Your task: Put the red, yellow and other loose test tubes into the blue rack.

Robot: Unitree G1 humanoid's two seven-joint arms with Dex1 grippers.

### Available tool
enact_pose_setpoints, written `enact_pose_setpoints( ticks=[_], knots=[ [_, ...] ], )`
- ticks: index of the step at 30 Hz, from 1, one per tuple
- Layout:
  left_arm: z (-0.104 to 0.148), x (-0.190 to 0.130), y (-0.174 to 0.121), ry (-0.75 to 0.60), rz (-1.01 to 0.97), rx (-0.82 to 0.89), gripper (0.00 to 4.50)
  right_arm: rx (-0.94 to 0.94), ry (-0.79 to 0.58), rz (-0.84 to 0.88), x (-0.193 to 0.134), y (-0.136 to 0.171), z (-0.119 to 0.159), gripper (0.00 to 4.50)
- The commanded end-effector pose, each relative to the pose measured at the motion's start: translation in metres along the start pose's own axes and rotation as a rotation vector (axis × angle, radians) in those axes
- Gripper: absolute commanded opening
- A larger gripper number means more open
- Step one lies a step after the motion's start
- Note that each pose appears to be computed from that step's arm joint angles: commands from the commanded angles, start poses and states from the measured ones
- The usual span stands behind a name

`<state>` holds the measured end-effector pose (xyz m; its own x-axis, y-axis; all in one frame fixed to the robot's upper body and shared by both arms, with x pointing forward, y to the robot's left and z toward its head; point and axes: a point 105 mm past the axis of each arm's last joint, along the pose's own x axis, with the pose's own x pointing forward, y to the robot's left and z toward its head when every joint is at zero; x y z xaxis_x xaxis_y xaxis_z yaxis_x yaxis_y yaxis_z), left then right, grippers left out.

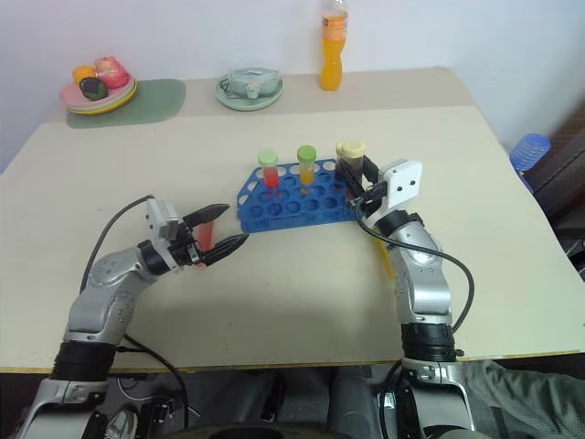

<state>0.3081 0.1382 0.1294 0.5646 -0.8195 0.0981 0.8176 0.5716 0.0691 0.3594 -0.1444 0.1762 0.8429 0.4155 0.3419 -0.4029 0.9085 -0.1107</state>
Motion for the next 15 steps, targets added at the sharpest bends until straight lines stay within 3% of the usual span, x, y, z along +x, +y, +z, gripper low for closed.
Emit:
enact_pose_setpoints(
  ticks=[1,15],
  knots=[
    [0.011,0.0,0.001,-0.032,0.006,0.043,4.34,-0.019,-0.064,-0.015,0.009,0.0,0.006,0.76],
    [0.015,-0.007,0.0,-0.031,0.028,0.047,4.34,0.042,-0.069,0.002,0.018,0.019,-0.013,0.76]
  ],
)
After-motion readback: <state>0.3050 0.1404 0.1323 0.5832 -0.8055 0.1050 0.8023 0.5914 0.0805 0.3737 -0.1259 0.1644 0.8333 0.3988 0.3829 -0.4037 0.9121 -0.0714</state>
